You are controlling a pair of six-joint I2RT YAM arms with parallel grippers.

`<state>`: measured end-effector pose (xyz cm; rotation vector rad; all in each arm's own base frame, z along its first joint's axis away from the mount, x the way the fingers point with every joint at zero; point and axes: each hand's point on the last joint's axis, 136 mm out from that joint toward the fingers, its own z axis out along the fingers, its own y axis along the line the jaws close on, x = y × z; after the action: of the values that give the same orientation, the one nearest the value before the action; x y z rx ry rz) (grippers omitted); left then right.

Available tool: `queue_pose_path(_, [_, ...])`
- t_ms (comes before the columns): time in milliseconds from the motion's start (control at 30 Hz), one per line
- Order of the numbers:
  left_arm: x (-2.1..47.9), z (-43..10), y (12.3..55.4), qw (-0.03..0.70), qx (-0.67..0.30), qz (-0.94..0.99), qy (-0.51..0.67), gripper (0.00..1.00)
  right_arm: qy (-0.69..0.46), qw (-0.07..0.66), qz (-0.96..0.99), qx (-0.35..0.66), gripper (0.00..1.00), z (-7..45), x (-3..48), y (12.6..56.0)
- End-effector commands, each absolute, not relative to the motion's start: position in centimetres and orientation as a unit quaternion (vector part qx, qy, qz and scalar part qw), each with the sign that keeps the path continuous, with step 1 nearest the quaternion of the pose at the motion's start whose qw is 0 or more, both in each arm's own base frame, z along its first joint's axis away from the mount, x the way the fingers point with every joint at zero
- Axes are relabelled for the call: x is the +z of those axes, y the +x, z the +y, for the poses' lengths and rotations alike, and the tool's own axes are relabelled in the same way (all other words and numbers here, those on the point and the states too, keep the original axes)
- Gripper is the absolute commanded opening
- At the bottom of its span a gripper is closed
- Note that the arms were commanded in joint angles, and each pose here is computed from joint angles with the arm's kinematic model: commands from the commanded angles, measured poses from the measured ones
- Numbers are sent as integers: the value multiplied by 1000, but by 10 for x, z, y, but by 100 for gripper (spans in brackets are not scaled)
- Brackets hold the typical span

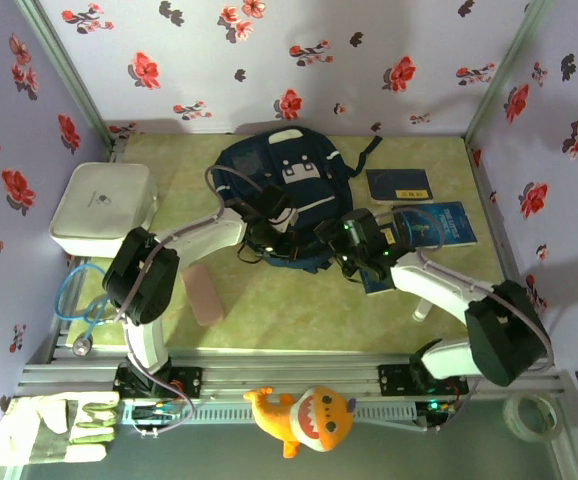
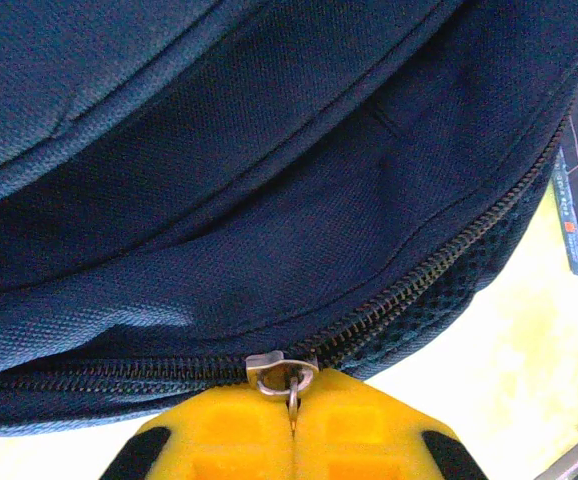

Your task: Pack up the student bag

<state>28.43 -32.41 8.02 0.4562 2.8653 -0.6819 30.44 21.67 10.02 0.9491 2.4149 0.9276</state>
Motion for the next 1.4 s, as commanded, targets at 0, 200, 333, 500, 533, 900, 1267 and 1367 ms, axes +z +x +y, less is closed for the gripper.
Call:
queue_pose_path(0, [91, -339, 287, 87, -252, 951, 157, 0, 344, 191, 857, 334, 92, 224, 96, 314])
queue_pose_path(200, [92, -340, 284, 81, -256, 950, 160, 0, 342, 183, 859, 335, 96, 237, 83, 327])
queue_pose_path(333, [91, -339, 283, 79, -254, 950, 162, 0, 333, 187, 861, 335, 92, 244, 80, 338])
queue_pose_path(500, [90, -331, 279, 78, -247, 951, 167, 0, 335, 193, 866, 317, 69, 239, 67, 343])
queue_pose_path(533, [89, -328, 279, 77, -245, 952, 166, 0, 337, 195, 866, 314, 63, 238, 65, 343])
queue_pose_path(900, [84, -272, 272, 71, -210, 960, 169, 0, 350, 228, 874, 249, 32, 201, 46, 350])
queue_pose_path(1267, [75, -222, 291, 87, -135, 968, 193, 0, 352, 241, 877, 223, 28, 185, 43, 351])
queue_pose_path(1367, [71, -206, 306, 102, -105, 971, 189, 0, 351, 243, 877, 222, 29, 183, 45, 351])
